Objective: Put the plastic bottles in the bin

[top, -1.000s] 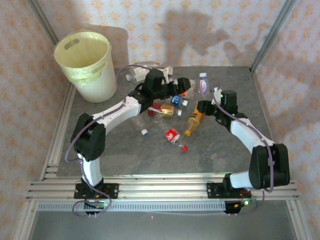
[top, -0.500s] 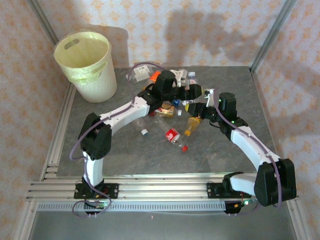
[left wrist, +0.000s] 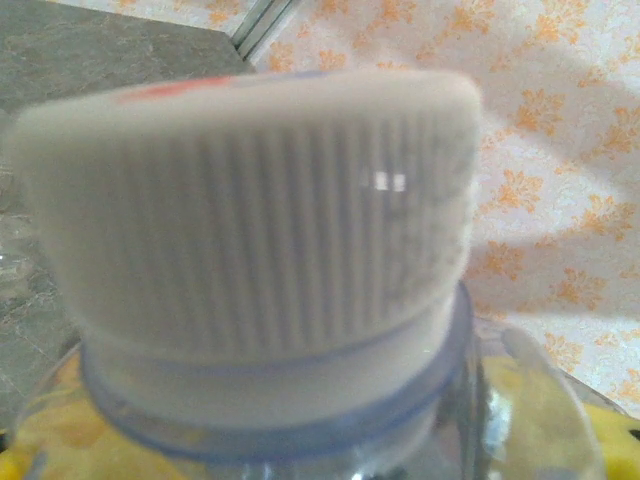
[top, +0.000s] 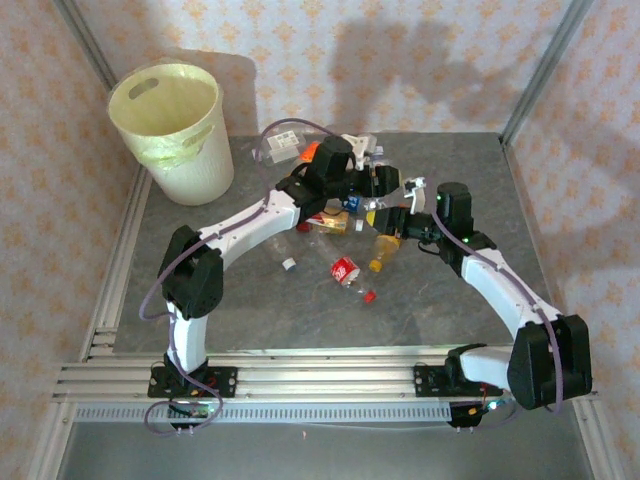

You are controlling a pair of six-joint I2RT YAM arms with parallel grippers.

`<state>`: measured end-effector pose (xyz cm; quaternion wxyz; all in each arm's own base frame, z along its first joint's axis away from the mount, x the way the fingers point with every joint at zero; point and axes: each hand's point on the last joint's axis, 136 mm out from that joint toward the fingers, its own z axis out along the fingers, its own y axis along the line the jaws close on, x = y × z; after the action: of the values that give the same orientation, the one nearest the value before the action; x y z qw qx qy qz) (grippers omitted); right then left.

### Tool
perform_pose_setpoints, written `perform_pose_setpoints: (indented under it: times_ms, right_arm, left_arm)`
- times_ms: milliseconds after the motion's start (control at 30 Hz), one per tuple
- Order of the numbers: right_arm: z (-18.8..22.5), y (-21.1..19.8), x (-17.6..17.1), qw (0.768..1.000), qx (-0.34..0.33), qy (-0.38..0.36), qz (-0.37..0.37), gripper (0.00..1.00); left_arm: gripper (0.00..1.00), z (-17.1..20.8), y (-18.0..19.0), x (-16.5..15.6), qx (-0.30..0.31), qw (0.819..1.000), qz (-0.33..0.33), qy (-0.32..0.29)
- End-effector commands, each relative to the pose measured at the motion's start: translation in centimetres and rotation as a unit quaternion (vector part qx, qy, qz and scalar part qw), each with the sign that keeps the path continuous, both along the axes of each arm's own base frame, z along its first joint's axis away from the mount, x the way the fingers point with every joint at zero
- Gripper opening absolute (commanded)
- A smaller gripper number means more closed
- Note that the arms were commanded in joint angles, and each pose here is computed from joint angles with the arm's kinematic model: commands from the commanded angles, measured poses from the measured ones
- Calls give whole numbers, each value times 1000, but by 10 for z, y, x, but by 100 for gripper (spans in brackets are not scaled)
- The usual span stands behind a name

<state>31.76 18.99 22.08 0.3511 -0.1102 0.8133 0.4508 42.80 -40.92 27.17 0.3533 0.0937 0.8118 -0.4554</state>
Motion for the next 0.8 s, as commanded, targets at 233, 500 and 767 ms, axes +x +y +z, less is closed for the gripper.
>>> perform_pose_setpoints:
  times_ms: [233,500,767]
  right_arm:
    - [17,-18,-23,995,-83,-47,-10,88]
    - [23,-58,-27,979,-153,-68,-114,99]
    - [33,-120,-15,930,-162,-83,-319,99]
  left_arm:
    - [51,-15,7,12,18,999,25,19]
    - [50,-22,24,25,31,996,76,25]
    - [50,-5,74,31,50,985,167,16]
